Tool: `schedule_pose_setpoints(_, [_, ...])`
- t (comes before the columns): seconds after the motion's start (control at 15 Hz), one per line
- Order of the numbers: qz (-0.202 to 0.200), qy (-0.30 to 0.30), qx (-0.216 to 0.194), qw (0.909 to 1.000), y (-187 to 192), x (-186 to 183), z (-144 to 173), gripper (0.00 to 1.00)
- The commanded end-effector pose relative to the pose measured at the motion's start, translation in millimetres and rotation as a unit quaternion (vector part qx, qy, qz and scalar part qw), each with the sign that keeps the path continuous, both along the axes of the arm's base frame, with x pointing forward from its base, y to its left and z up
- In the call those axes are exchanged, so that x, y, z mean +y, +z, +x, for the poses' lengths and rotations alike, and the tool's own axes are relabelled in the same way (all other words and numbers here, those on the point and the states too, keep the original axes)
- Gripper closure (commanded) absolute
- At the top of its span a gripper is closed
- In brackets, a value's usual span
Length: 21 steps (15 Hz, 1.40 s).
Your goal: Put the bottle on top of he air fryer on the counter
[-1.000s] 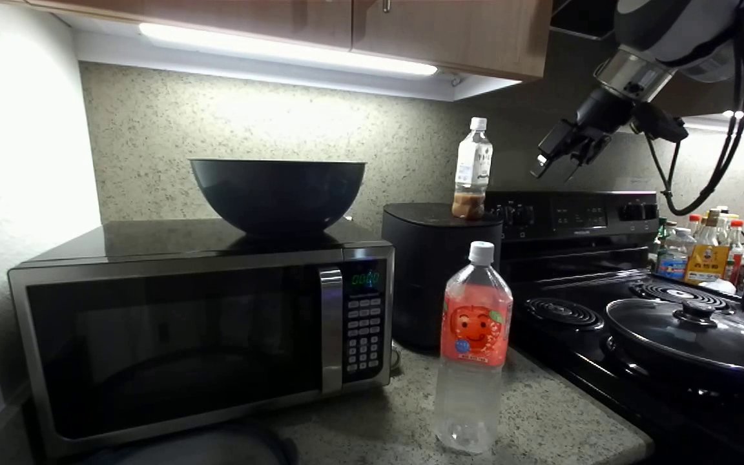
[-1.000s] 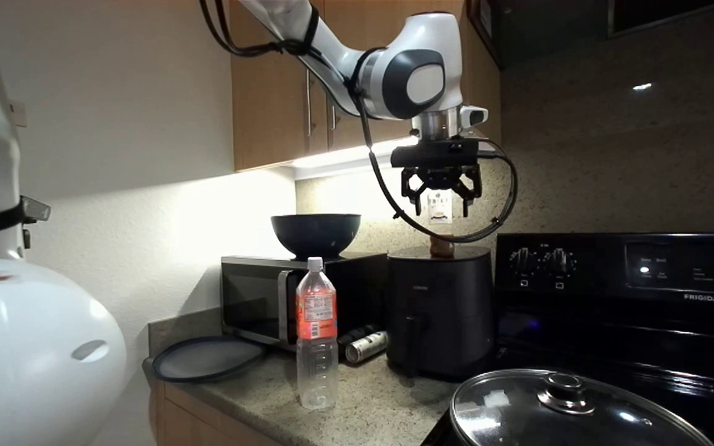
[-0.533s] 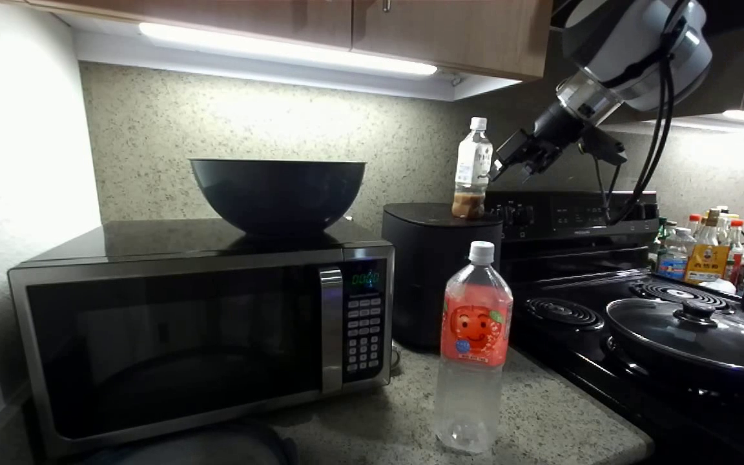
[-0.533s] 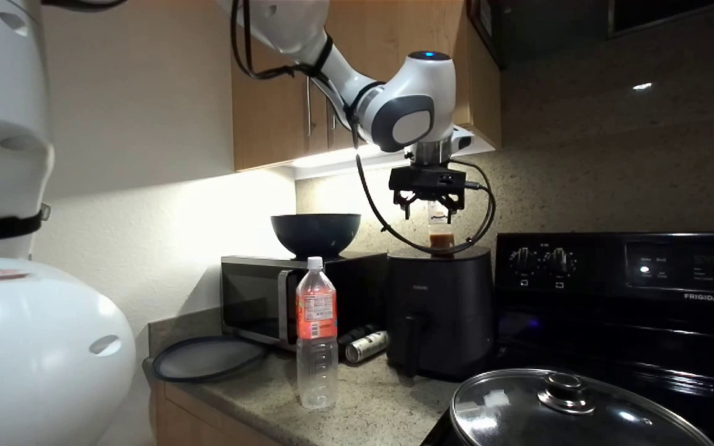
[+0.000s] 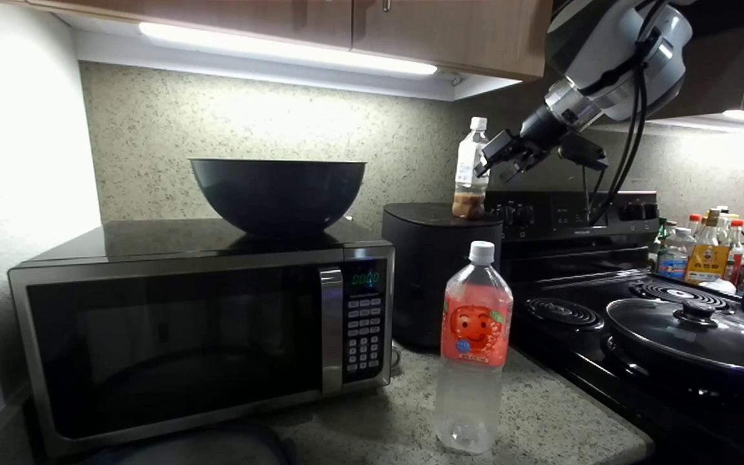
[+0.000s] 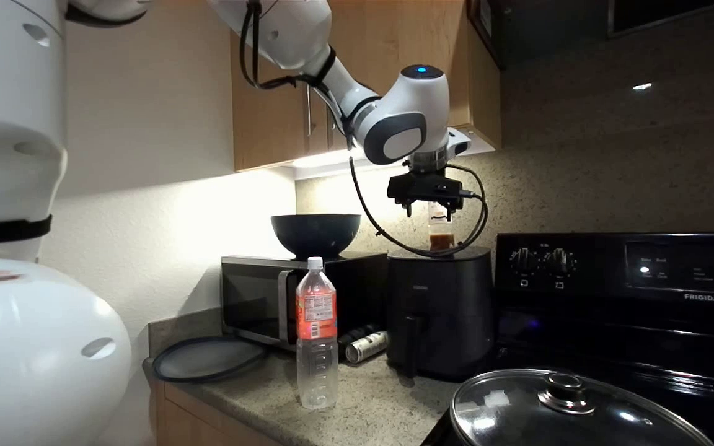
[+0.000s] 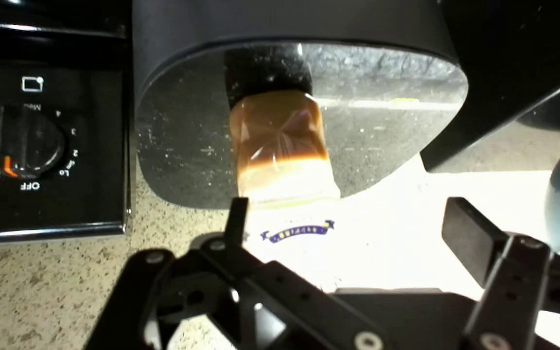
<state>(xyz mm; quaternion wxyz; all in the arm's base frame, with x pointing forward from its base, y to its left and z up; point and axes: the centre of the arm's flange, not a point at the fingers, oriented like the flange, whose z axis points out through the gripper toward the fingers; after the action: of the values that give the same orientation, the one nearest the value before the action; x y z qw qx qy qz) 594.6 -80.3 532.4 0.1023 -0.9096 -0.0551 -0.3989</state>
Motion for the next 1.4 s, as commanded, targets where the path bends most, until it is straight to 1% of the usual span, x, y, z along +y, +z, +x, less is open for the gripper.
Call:
schedule_pose_setpoints(0.0, [0.013,-0.005,-0.059,0.9981,-5,-1,3,0.00])
schedule_pose_setpoints(0.2, [0.025,-0.003,-0.079,0.9965,-5,-4,4,0.00])
schedule_pose_setpoints(0.4, [0.010,0.006,-0.104,0.9945,-6,-8,10,0.00])
schedule_pose_setpoints(0.53, [0.006,0.010,-0.111,0.9937,-6,-10,15,0.00])
schedule_pose_setpoints(0.8, [0.004,0.015,-0.117,0.9930,-12,-18,27,0.00])
schedule_pose_setpoints(1.07, [0.002,0.013,-0.114,0.9935,-16,-27,46,0.00])
schedule_pose_setpoints(1.13, [0.004,0.012,-0.110,0.9938,-17,-30,52,0.25])
schedule_pose_setpoints(1.2, [0.003,0.012,-0.108,0.9941,-18,-32,56,0.27])
schedule_pose_setpoints(1.27, [0.003,0.013,-0.104,0.9945,-20,-33,61,0.33])
schedule_pose_setpoints(1.33, [0.001,0.014,-0.102,0.9947,-22,-34,64,0.42])
